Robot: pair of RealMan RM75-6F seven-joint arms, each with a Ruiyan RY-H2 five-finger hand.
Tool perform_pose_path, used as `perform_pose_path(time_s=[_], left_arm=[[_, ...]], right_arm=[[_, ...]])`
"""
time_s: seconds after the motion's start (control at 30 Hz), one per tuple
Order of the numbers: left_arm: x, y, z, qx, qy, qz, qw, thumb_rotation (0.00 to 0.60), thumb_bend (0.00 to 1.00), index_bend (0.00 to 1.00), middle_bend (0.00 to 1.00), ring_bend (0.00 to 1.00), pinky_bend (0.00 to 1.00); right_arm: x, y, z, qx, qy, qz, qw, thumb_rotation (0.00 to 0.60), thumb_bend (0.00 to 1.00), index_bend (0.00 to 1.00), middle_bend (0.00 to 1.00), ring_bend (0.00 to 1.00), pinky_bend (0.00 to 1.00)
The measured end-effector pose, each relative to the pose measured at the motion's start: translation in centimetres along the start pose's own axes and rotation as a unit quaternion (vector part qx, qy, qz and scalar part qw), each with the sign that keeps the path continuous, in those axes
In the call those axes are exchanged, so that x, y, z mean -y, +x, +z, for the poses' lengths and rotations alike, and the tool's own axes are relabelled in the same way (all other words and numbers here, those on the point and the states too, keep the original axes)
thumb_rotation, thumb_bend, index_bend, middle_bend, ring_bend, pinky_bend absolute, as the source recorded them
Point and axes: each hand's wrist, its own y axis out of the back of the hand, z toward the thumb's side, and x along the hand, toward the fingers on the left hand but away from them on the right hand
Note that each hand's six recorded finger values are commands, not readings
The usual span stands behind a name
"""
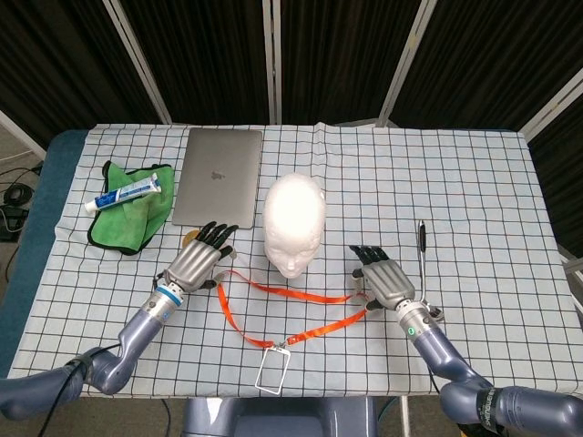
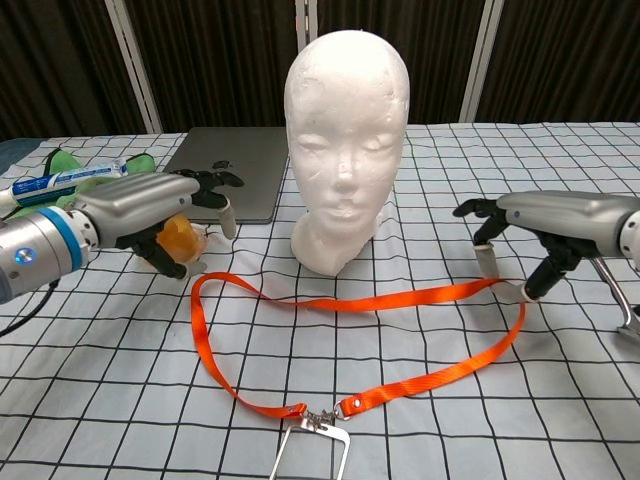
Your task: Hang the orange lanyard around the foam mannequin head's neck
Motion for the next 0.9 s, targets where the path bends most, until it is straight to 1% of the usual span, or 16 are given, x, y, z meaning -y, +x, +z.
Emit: perform_pose_path(time_s=[0.13, 0.27, 0.43, 0.57, 0.67, 0.77, 0.9], left_arm=[[1.3, 1.2, 0.9, 0.007, 0.003, -0.016, 0.9998, 0.6, 0.39, 0.43, 0.0, 0.0, 0.0], [2.1, 1.7, 1.3, 0.01, 0.007, -0.028, 0.9995, 0.6, 0.39, 0.43, 0.0, 0.0, 0.0], [2.8, 1.9, 1.4, 0.008, 0.008, -0.035, 0.9993, 0.6, 0.39, 0.43, 0.0, 0.0, 0.0], [2.9, 2.1, 1.5, 0.01, 0.01, -0.032, 0.9994, 0.6, 0.39, 0.45, 0.0, 0.0, 0.0], [3.0, 2.3, 1.6, 0.01, 0.012, -0.031, 0.9994, 0.6, 0.42, 0.45, 0.0, 0.0, 0.0], [3.3, 2.4, 1.6, 0.007, 0.013, -0.039, 0.9991, 0.6, 0.45, 0.48, 0.0, 0.0, 0.0], [3.7, 2.5, 2.0, 0.005, 0.013, -0.041, 0.999, 0.6, 0.47, 0.55, 0.0, 0.0, 0.0]], right_arm=[[0.0, -0.3, 0.0, 0.0, 0.0, 0.001, 1.0, 0.6, 0.62, 0.71, 0.04, 0.0, 0.0], [-0.1, -0.6, -0.1, -0.001, -0.001, 0.002, 1.0, 0.6, 0.62, 0.71, 0.05, 0.0, 0.0], [-0.1, -0.8, -0.2, -0.002, -0.001, 0.003, 1.0, 0.6, 0.62, 0.72, 0.06, 0.0, 0.0], [-0.1, -0.9, -0.2, -0.003, 0.001, 0.002, 1.0, 0.6, 0.62, 0.72, 0.06, 0.0, 0.0], [-0.1, -0.9, -0.3, -0.002, 0.001, 0.002, 1.0, 0.6, 0.62, 0.72, 0.06, 0.0, 0.0], [0.0, -1.0, -0.2, -0.003, 0.002, 0.004, 1.0, 0.6, 0.62, 0.72, 0.06, 0.0, 0.0], [0.0, -0.9, -0.2, -0.004, 0.003, 0.004, 1.0, 0.6, 0.62, 0.72, 0.06, 0.0, 0.0]])
